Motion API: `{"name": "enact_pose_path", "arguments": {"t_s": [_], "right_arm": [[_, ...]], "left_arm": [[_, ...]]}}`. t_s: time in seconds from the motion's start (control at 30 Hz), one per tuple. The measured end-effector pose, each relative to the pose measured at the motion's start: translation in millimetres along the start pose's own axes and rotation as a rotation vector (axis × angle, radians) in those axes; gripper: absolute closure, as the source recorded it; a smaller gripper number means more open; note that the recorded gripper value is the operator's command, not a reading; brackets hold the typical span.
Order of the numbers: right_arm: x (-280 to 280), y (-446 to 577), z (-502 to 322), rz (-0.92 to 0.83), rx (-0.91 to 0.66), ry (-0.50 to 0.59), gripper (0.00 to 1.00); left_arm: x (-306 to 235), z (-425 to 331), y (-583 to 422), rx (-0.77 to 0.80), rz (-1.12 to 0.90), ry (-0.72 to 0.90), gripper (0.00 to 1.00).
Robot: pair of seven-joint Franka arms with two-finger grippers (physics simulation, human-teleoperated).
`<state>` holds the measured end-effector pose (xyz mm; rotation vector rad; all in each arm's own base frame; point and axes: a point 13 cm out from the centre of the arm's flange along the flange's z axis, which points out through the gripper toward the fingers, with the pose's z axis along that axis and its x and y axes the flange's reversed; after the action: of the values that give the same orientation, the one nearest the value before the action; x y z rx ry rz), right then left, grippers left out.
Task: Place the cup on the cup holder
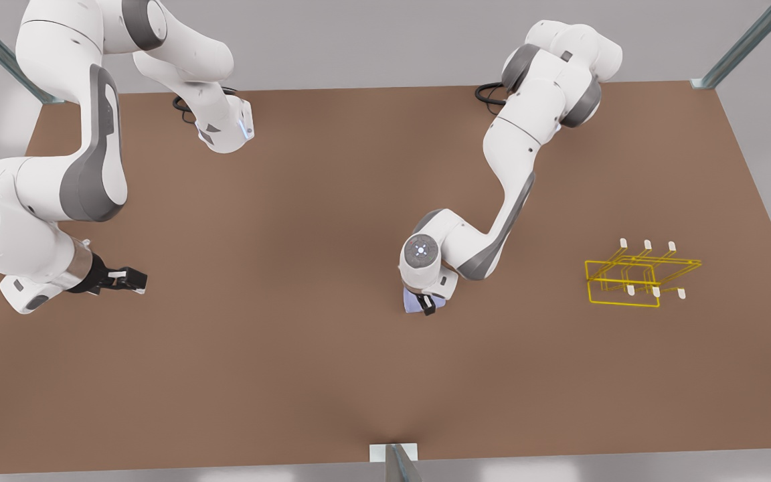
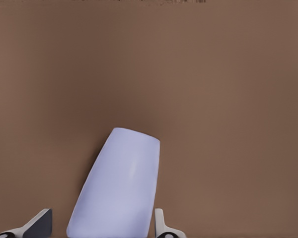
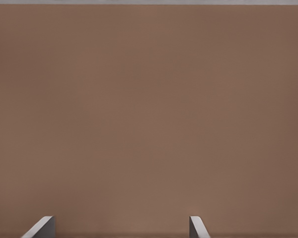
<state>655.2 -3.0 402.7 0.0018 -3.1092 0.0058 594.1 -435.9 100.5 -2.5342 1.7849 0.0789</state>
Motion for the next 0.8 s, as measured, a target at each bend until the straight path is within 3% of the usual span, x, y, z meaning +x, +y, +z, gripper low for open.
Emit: {"name": "enact_pose_path", "arguments": {"t_s": [0.8], "right_arm": [[-0.1,-3.2,1.5,-0.006,0.0,0.003,0.0]], "left_arm": [[-17.6,42.2,4.9,-0.035,0.233,-0.065,0.0]]}}
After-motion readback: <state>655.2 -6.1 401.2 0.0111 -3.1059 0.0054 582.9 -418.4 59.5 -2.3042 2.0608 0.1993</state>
